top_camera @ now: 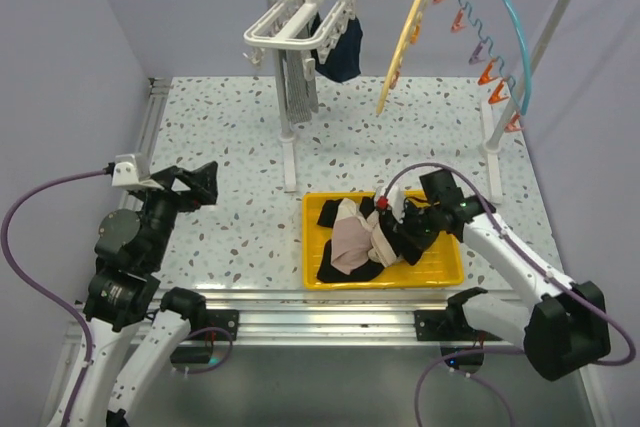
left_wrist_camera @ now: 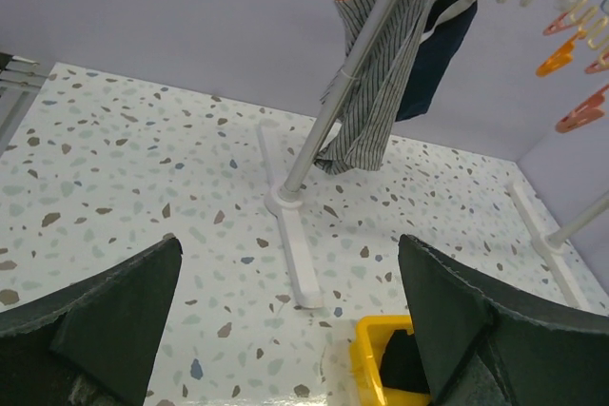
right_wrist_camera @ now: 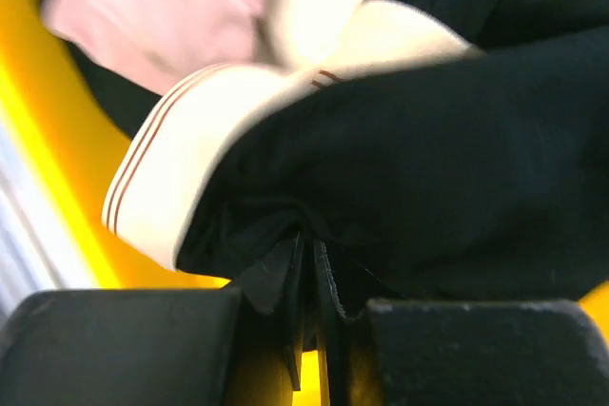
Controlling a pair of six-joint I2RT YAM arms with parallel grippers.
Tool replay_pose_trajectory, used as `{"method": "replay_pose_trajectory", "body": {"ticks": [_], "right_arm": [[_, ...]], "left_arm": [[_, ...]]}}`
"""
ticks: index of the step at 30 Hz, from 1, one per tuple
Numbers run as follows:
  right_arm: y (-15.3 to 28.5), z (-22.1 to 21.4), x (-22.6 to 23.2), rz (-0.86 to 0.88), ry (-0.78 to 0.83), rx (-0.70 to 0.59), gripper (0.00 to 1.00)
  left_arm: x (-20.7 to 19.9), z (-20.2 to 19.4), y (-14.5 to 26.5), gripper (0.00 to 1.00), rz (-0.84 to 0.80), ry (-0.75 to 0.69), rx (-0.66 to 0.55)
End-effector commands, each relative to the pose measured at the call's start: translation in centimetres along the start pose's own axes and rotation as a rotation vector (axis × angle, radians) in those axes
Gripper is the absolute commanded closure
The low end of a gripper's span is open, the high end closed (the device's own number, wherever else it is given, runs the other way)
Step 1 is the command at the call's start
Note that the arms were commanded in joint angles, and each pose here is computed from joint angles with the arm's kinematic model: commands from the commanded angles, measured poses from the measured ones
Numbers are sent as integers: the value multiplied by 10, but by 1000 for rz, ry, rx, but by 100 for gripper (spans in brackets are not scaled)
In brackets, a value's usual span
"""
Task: Remove the underwear clipped to the hanger
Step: Place the underwear in the bin.
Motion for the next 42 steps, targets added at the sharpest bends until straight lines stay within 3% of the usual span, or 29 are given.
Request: {"method": "replay_pose_trajectory", "body": {"ticks": [1, 6, 10, 12, 13, 14, 22, 30, 39, 42], "right_arm": [[-23, -20, -24, -69, 56, 101, 90], [-41, -33, -24, -33, 55, 165, 78], [-31, -30, -23, -11, 78, 187, 54], [-12, -15, -25, -33, 139, 160, 32], [-3, -7, -26, -56, 172, 137, 4], [13, 6, -30, -112, 222, 97, 2], [82, 92, -14, -135, 368, -161, 1], [127, 207, -25, -118, 204, -532, 5], [149, 298, -48, -194, 194, -643, 7], [124, 303, -60, -249, 204, -576, 9]], "left_arm": [[-23, 18, 1, 0, -97, 58, -53], [-43, 31, -7, 0, -132, 117, -52], [-61, 38, -23, 0, -162, 149, -21], [-69, 39, -33, 0, -170, 149, 5], [-72, 40, -36, 0, -175, 145, 11], [-76, 44, -38, 0, -180, 141, 7], [-102, 45, -69, 0, -268, 113, 46], [-97, 27, -78, 1, -274, 63, 90], [-66, 3, -62, 0, -201, 56, 103], [-53, -6, -55, 0, -174, 59, 110]]}}
Point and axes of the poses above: each gripper's point midway between its finger pads, its own y axis back along the fingers, its own x axis along the line the jaws close on, z = x × y, the point moved 1 cm from there along y, back along the fingers, and after that the axes turned 14 degrees about y, right-handed, at the moved point
